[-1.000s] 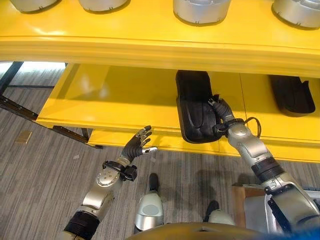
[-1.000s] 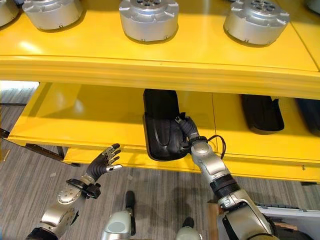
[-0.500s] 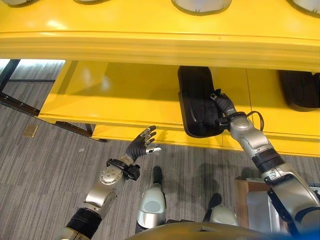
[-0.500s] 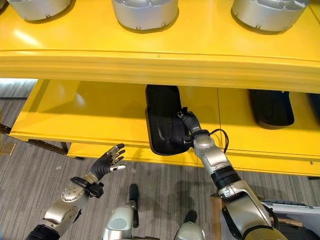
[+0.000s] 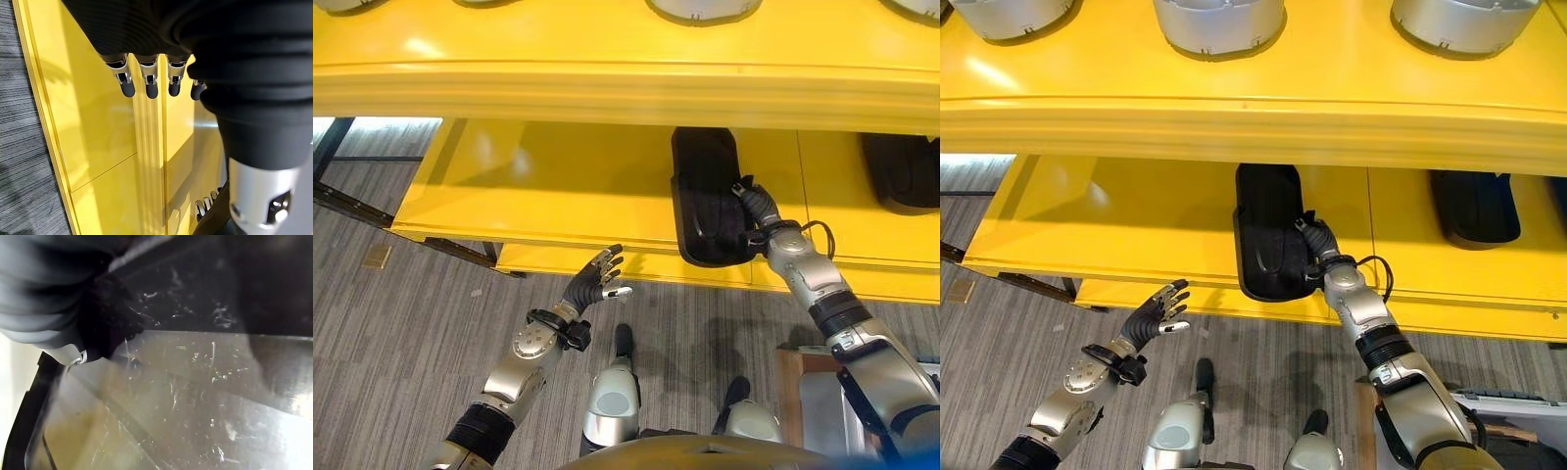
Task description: Move parts from the plastic box to the shelf.
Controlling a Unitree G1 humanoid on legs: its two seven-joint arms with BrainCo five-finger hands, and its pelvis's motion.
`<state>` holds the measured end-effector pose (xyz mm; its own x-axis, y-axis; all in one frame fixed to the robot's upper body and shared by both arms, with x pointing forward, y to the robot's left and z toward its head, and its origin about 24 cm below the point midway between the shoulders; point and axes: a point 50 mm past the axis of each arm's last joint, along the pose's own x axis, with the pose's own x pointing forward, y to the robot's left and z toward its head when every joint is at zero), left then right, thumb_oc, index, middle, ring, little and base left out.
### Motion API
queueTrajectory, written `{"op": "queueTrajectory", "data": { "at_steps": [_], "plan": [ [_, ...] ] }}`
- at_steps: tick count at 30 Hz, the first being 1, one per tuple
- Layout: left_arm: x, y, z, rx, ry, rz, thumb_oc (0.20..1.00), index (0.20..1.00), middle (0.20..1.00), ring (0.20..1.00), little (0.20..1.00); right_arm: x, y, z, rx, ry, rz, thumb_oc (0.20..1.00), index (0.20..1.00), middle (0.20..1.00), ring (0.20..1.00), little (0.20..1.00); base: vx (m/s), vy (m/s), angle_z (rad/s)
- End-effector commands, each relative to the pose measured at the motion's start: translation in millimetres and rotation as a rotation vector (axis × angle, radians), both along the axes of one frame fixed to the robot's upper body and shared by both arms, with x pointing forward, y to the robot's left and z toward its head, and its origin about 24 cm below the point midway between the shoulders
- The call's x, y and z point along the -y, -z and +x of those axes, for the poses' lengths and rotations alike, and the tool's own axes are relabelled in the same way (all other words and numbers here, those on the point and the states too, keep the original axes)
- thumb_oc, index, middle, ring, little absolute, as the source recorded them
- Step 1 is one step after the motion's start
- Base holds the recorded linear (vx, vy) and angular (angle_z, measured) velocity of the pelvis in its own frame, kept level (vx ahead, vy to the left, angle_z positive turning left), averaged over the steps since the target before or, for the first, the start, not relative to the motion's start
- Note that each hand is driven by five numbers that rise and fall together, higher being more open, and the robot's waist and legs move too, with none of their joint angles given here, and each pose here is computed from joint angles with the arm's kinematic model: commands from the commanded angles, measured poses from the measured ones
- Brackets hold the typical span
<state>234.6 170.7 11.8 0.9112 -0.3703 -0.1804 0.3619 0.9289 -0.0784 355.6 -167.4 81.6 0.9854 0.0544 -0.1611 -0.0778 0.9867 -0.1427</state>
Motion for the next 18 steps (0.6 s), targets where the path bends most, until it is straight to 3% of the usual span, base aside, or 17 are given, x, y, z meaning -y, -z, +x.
{"op": "queueTrajectory", "data": {
  "at_steps": [1,18],
  "plan": [
    [0.6,-10.6,2.2,0.067,0.032,-0.002,1.000,1.000,1.000,1.000,1.000,-8.2,-72.5,21.7,0.267,-0.029,0.047,0.200,0.200,0.200,0.200,0.200,0.00,0.000,0.00],
    [7.1,-11.8,5.4,0.068,0.049,-0.009,1.000,1.000,1.000,1.000,1.000,3.7,-99.9,29.0,0.356,0.039,0.025,0.200,0.200,0.200,0.200,0.200,0.00,0.001,-0.02]
  ]
}}
